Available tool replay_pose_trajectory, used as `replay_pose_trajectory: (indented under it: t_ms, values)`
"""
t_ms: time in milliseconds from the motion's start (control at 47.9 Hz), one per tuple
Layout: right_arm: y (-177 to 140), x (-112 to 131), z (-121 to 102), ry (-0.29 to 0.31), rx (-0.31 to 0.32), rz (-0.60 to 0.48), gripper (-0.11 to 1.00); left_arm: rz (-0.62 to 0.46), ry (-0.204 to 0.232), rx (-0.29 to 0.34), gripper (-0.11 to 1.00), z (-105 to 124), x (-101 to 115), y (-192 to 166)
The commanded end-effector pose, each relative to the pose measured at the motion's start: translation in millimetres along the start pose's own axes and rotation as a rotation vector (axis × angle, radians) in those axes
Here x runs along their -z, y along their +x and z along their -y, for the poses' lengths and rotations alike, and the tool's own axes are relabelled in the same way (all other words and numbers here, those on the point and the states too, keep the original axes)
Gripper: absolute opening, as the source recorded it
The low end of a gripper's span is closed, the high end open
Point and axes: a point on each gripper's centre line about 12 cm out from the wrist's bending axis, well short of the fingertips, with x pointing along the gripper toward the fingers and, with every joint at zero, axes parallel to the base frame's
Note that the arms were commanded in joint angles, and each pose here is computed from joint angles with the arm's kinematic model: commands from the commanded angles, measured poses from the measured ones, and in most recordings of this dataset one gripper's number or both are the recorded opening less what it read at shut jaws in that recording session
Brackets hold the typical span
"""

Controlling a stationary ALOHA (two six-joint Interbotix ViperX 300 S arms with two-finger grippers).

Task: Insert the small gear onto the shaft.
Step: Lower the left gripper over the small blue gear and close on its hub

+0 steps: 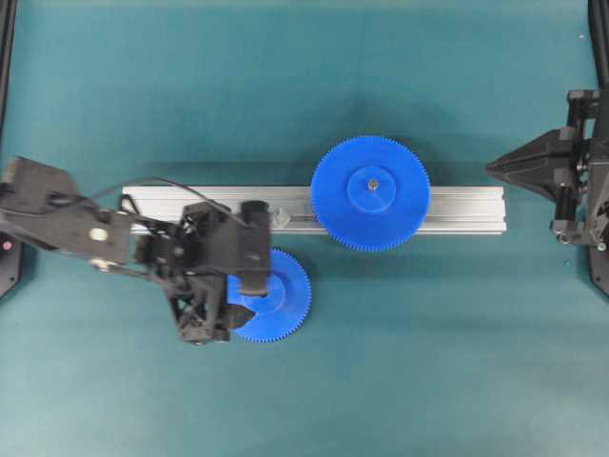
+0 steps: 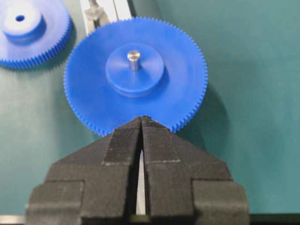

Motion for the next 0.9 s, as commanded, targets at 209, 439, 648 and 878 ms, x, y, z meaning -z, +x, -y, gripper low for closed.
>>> replay_pose_trajectory:
  t_ms: [209,439,648,878]
  values:
    - [-2,-4,0,0.010,0.000,0.020,0.05,-0.056,0.010,-0.008,0.92,4,-13,21]
    - [-2,-1,0,0.012,0.002,0.014,0.05,-0.068,0.007,-0.011,0.92,3,-11,27]
    - [-7,1,0,0.015,0.000,0.032,0.05,-0.089,0.005,-0.013,0.92,3,-7,35]
    - [-13,3,1,0.016,-0.001,0.051,0.05,-0.091,-0.002,-0.015,0.92,3,-9,39]
